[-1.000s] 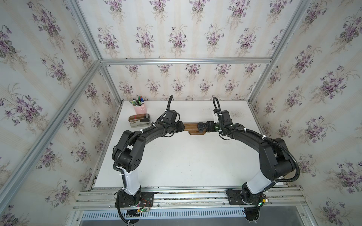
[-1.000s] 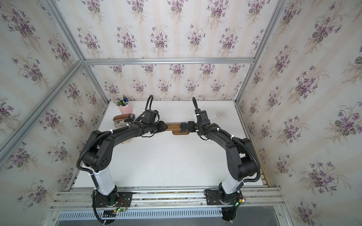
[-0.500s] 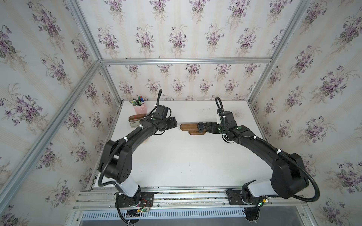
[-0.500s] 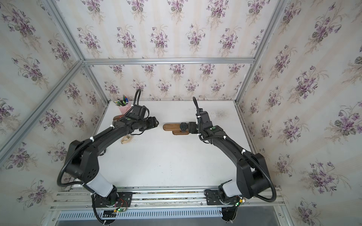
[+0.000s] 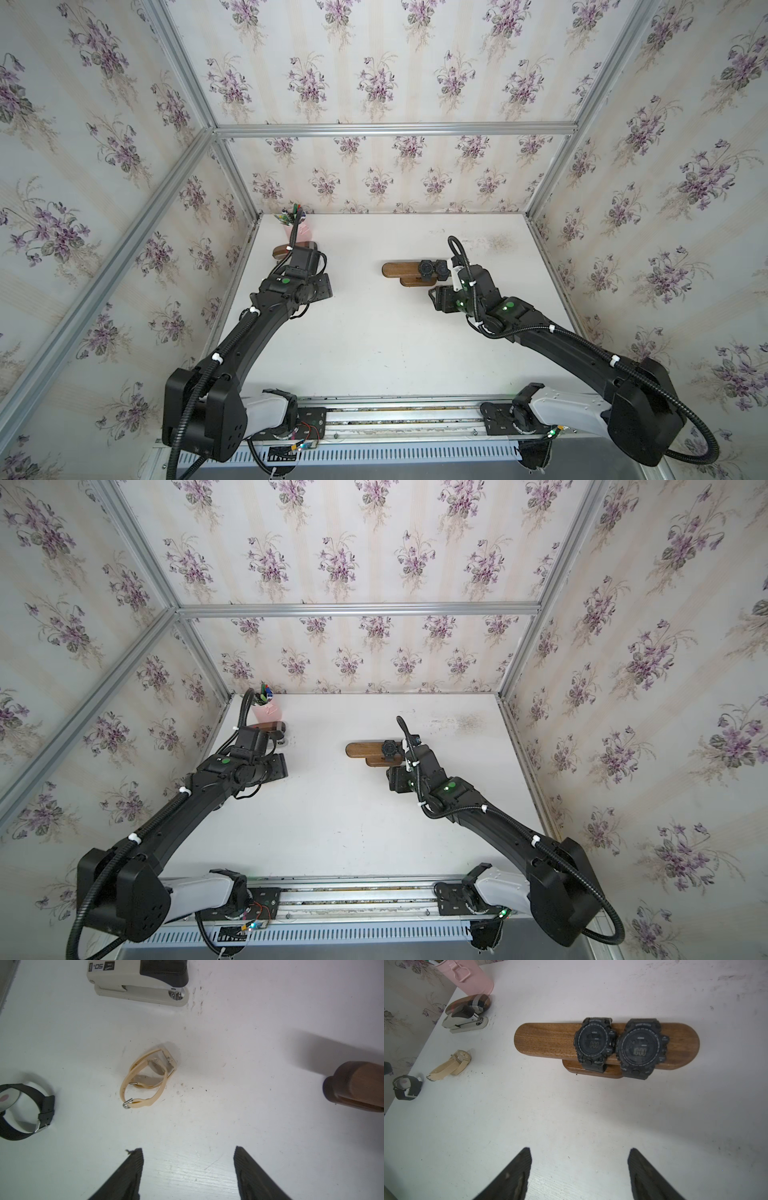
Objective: Place watch on stand
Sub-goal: Place the watch on the stand, then pick up the watch at the center of the board.
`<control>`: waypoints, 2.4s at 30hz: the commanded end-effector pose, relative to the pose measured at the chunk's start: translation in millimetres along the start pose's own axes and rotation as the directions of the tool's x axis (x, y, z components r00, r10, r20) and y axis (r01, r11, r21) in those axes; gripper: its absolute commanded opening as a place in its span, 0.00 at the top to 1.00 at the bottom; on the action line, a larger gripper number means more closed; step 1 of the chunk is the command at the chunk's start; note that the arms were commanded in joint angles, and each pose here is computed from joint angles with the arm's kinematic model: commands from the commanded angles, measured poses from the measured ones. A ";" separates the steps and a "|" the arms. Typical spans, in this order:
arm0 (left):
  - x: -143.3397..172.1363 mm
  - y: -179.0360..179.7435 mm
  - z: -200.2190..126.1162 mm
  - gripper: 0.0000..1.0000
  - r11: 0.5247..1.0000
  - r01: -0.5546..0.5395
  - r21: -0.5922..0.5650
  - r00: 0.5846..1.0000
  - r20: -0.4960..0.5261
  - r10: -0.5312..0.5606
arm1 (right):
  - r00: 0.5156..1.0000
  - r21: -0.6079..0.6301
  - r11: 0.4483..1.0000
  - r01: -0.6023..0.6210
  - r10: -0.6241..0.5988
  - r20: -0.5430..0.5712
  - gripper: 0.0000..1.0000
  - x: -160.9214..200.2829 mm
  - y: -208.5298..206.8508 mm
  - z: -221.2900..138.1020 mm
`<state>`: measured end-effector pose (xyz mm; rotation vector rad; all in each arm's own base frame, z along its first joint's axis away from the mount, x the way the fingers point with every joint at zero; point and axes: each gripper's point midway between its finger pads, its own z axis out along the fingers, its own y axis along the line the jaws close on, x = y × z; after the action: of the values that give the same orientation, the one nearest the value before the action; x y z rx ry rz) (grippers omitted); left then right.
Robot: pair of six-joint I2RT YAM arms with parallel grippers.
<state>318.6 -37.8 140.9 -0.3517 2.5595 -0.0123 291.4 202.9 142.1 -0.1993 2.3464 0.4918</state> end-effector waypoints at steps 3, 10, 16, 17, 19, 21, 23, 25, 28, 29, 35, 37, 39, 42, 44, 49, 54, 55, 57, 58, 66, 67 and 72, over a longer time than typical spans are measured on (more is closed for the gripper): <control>-12.6 8.3 22.2 0.38 0.995 -0.054 -0.082 0.998 -0.036 0.051 | 0.999 -0.030 1.000 -0.007 0.009 0.037 0.26 -6.5 10.0 -1.4; -9.3 15.6 69.9 0.44 0.978 -0.117 -0.173 0.987 -0.131 0.095 | 0.999 -0.040 0.999 0.002 0.000 0.045 0.26 -8.2 12.4 -9.3; -1.7 19.2 92.7 0.56 0.967 -0.150 -0.208 0.972 -0.212 0.105 | 0.999 -0.026 1.000 0.008 -0.007 0.038 0.26 -5.0 9.5 -4.7; 0.2 19.9 96.6 0.59 0.964 -0.158 -0.212 0.969 -0.222 0.110 | 0.999 -0.028 1.000 0.003 -0.002 0.039 0.26 -5.7 10.0 -3.8; 3.7 23.3 101.1 0.62 0.957 -0.172 -0.232 0.963 -0.246 0.113 | 0.999 -0.040 0.999 -0.005 0.006 0.034 0.26 -5.7 12.8 -2.7; 5.1 23.0 104.5 0.62 0.956 -0.176 -0.235 0.959 -0.261 0.113 | 0.999 -0.055 0.998 -0.004 0.006 0.034 0.26 -7.7 16.9 -2.4; 7.7 24.4 107.7 0.64 0.954 -0.176 -0.242 0.954 -0.279 0.106 | 0.999 -0.050 0.999 0.002 0.000 0.033 0.26 -9.2 17.8 -1.4; 8.0 25.0 110.9 0.68 0.951 -0.184 -0.250 0.951 -0.288 0.109 | 1.000 -0.040 0.999 0.003 -0.002 0.031 0.26 -10.8 17.5 -0.6; 8.6 25.9 115.7 0.72 0.948 -0.191 -0.255 0.949 -0.296 0.112 | 0.999 -0.046 0.999 0.002 0.000 0.035 0.27 -13.6 21.5 -2.3; 7.9 25.7 116.5 0.74 0.947 -0.192 -0.256 0.948 -0.296 0.112 | 0.999 -0.049 0.999 0.003 -0.001 0.035 0.27 -13.8 22.8 -3.1; 6.5 23.7 121.9 0.84 0.949 -0.190 -0.250 0.948 -0.297 0.112 | 1.000 -0.028 1.000 0.010 -0.009 0.029 0.27 -13.1 21.5 -2.6; 6.5 21.9 122.4 0.88 0.953 -0.182 -0.241 0.951 -0.290 0.108 | 1.000 -0.029 1.000 0.007 -0.007 0.026 0.27 -12.6 22.2 -1.6; 6.1 19.1 120.8 0.91 0.960 -0.168 -0.222 0.955 -0.277 0.103 | 1.000 -0.032 0.999 0.010 -0.010 0.025 0.27 -13.2 24.5 -0.8; 1.8 13.3 111.0 0.96 0.974 -0.130 -0.186 0.970 -0.228 0.086 | 1.000 -0.032 0.999 0.016 -0.016 0.021 0.27 -14.6 28.2 0.8; -4.3 8.4 97.9 0.97 0.983 -0.099 -0.156 0.983 -0.169 0.072 | 1.000 -0.035 0.999 0.023 -0.023 0.020 0.27 -15.9 32.1 1.5; -15.0 -9.4 52.9 0.98 0.999 -0.036 -0.007 0.999 0.015 0.036 | 0.999 -0.049 0.998 0.041 -0.040 0.022 0.27 -19.0 44.2 3.0; -20.2 -62.6 2.3 0.98 0.945 -0.069 0.318 0.984 0.180 0.011 | 0.999 -0.079 0.996 0.039 -0.037 0.034 0.27 -24.0 55.6 2.7; -20.8 -77.0 -8.4 0.98 0.919 -0.098 0.382 0.977 0.214 0.015 | 0.999 -0.083 0.996 0.035 -0.031 0.041 0.28 -25.5 57.0 1.9; -19.9 -106.1 -28.0 0.97 0.859 -0.168 0.483 0.961 0.275 0.034 | 0.998 -0.092 0.995 0.027 -0.022 0.059 0.28 -28.6 58.7 -0.1; -19.2 -121.2 -38.7 0.97 0.827 -0.211 0.521 0.949 0.311 0.047 | 0.997 -0.097 0.995 0.023 -0.016 0.070 0.28 -30.6 59.8 -1.9; 3.8 -206.8 -97.8 0.97 0.506 -0.456 0.732 0.867 0.494 0.066 | 0.989 -0.212 0.977 -0.011 0.042 0.143 0.29 -39.2 77.5 -19.5; 7.7 -212.2 -103.9 0.98 0.478 -0.486 0.732 0.851 0.520 0.070 | 0.988 -0.222 0.975 -0.012 0.046 0.147 0.29 -38.8 79.3 -21.0; 19.4 -225.6 -129.9 0.97 0.374 -0.573 0.729 0.795 0.605 0.040 | 0.988 -0.236 0.972 -0.019 0.055 0.147 0.29 -34.7 81.1 -22.1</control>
<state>294.8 -259.2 221.9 0.4696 1.8837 -0.9543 278.3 264.3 194.6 -0.2504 2.1812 0.7289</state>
